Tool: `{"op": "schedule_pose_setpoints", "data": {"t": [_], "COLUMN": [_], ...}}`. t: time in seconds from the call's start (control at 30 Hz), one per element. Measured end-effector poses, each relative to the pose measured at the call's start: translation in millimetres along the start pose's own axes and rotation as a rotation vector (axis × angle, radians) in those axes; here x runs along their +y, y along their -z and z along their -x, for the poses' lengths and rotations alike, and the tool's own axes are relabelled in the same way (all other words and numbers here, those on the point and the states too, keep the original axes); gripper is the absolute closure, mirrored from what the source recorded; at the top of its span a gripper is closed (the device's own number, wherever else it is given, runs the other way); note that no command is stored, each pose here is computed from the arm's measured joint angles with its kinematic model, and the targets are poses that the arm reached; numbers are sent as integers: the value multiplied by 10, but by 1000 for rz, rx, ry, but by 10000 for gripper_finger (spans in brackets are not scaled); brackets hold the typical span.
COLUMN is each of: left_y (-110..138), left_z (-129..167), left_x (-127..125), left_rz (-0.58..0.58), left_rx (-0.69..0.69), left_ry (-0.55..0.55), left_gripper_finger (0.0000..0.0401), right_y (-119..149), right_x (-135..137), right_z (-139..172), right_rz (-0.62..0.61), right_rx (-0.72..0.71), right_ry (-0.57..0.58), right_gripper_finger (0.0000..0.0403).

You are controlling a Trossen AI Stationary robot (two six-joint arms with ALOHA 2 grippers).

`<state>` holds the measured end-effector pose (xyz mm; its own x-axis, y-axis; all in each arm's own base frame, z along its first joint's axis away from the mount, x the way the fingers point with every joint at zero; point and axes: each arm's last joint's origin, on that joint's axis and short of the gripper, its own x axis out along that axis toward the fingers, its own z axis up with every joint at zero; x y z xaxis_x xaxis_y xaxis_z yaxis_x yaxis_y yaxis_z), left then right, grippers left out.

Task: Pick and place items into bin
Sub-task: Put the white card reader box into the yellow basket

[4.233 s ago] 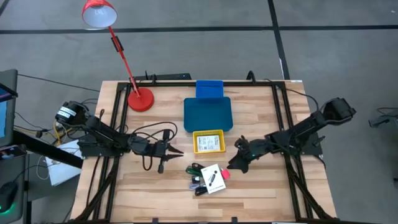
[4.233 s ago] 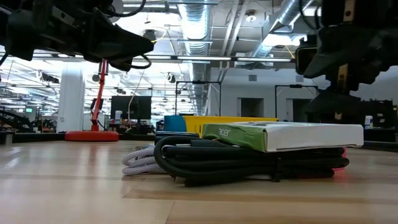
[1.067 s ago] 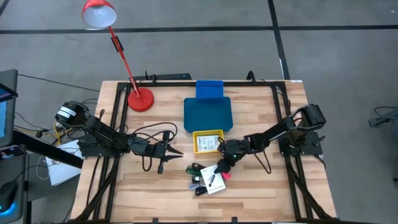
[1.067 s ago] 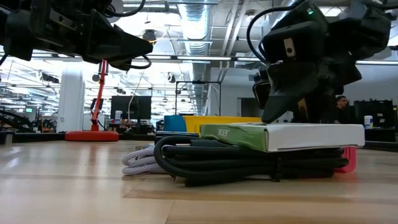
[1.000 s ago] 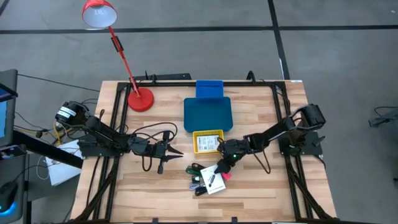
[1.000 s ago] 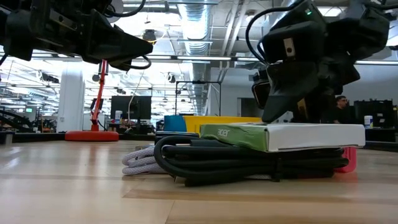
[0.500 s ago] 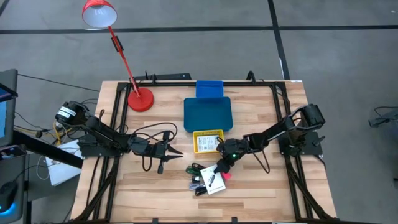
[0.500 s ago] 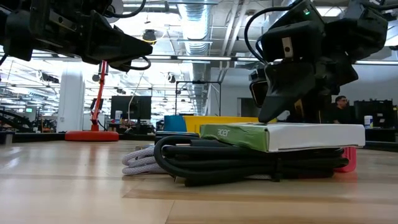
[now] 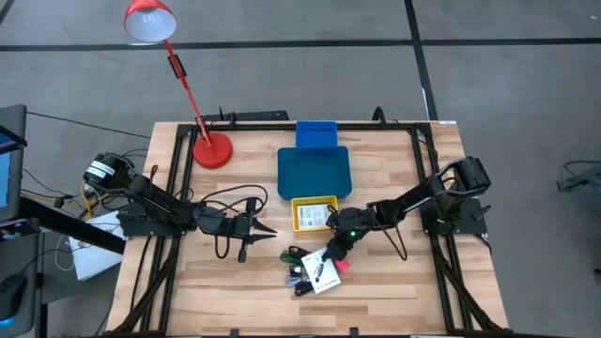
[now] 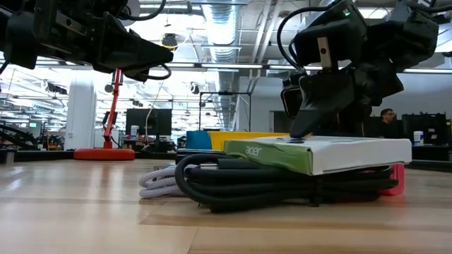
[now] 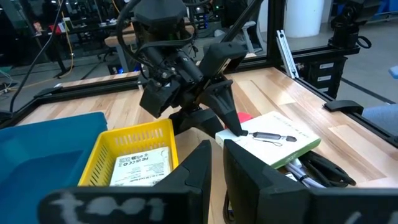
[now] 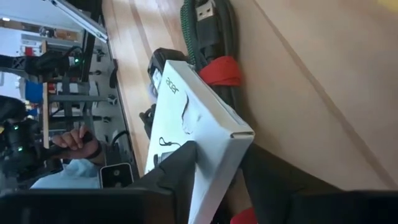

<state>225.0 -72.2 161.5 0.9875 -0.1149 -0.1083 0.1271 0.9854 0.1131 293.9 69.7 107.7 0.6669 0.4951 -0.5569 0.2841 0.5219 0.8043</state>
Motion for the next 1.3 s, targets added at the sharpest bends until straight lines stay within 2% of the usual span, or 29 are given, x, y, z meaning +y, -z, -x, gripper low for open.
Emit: {"op": "schedule_pose_setpoints", "data": {"t": [0.5, 0.73, 1.3], "left_y": [16, 18, 32], "left_z": [0, 0, 1], "left_x": [-1, -1, -3], "left_rz": [0, -1, -4], "left_rx": [16, 18, 33], "left_ry": [2, 2, 4], "left_gripper_finger": [369, 369, 369], "right_y": [-106, -176, -172], "right_x": [141, 174, 161], "right_z": [7, 19, 20], "right_rz": [36, 40, 23], "right_rx": [17, 31, 45], "right_ry": [-77, -108, -98], "right_gripper_finger": [335, 338, 339]}}
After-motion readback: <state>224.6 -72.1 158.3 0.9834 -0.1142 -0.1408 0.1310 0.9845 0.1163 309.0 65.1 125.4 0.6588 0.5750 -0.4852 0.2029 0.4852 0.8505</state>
